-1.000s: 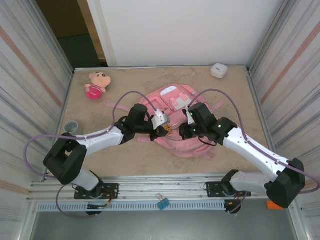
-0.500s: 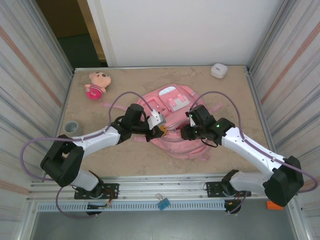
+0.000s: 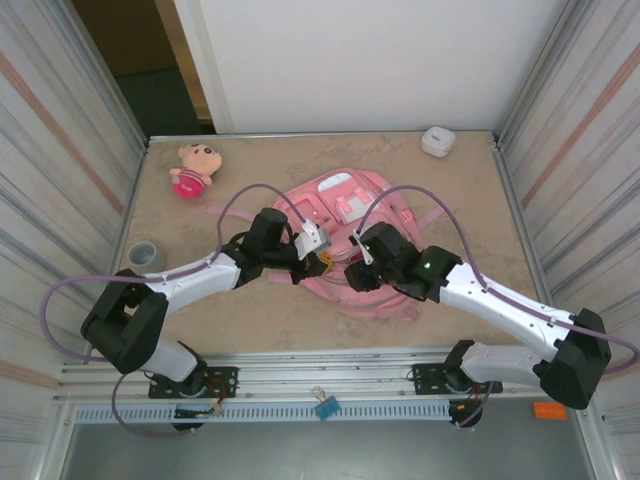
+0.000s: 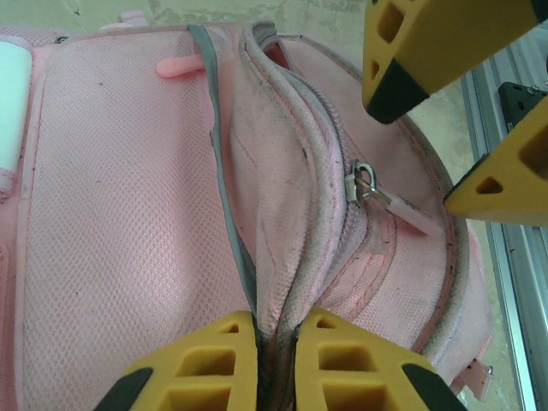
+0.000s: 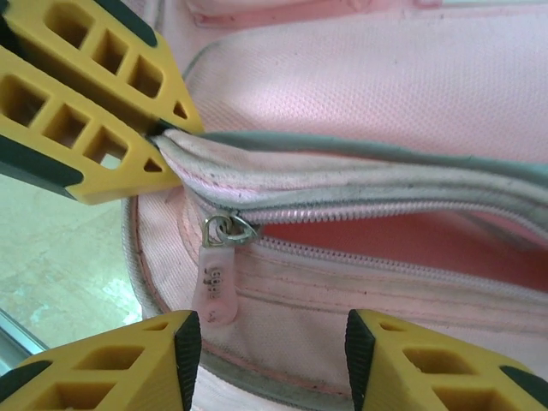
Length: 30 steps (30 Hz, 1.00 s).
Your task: Pack the student bag
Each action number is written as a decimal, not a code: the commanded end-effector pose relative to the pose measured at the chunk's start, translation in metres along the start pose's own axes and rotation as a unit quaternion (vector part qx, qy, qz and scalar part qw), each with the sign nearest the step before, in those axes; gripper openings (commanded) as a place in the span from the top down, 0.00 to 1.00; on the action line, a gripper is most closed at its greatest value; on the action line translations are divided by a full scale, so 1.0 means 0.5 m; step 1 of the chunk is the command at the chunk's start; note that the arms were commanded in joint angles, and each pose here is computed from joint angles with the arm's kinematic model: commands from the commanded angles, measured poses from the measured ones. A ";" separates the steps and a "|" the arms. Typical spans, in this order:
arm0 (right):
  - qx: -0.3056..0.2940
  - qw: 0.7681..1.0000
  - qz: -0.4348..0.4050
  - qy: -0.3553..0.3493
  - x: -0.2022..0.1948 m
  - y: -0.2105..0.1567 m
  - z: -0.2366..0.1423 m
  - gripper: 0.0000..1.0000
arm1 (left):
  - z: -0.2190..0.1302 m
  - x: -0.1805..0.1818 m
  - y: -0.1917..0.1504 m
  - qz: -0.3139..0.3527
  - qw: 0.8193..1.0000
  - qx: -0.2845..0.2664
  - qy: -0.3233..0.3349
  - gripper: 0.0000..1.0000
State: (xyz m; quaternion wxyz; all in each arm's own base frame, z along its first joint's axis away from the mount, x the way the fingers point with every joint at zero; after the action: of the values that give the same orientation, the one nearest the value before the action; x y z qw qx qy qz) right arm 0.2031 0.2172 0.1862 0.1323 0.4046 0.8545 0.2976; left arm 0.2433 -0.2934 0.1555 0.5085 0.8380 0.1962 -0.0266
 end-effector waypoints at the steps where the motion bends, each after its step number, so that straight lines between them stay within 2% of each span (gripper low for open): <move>1: -0.022 0.999 -0.023 -0.003 0.000 0.030 -0.009 0.50 | -0.015 -0.001 0.017 -0.027 1.000 -0.010 -0.002 1.00; 9: 0.001 1.000 -0.002 0.003 0.012 0.032 0.005 0.49 | -0.018 -0.001 0.023 -0.027 1.000 -0.014 0.000 1.00; 14: -0.013 0.999 0.026 0.029 0.030 0.043 0.030 0.48 | -0.015 -0.002 0.024 -0.029 0.999 -0.017 -0.005 1.00; 18: 0.024 0.998 0.038 -0.044 -0.007 0.035 0.041 0.51 | -0.018 -0.003 0.024 -0.028 0.999 -0.016 -0.003 1.00; 20: 0.033 0.996 0.037 -0.072 -0.023 0.032 0.034 0.55 | -0.020 -0.003 0.021 -0.027 1.000 -0.014 0.000 1.00; 24: 0.026 0.994 0.042 -0.095 -0.042 0.029 0.011 0.74 | -0.023 0.000 0.017 -0.025 1.000 -0.008 0.008 1.00; 30: 0.014 0.996 0.072 -0.048 -0.047 0.006 -0.018 1.00 | -0.030 0.021 0.001 -0.033 0.999 0.008 0.039 1.00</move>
State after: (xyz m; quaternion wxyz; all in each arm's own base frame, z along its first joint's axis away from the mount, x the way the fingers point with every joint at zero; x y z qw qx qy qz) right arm 0.2182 0.2247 0.1936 0.1354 0.4499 0.8346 0.2877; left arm 0.2453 -0.2930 0.1579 0.5106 0.8346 0.2051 -0.0261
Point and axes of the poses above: each hand's point on the last joint's axis, 136 mm out from that joint toward the fingers, its own z axis out along the fingers, its own x axis along the line the jaws close on, y = z × x, the point moved 3 cm from there along -z, back along the fingers, and after that the axes turned 9 degrees about -z, right-handed, at the moved point
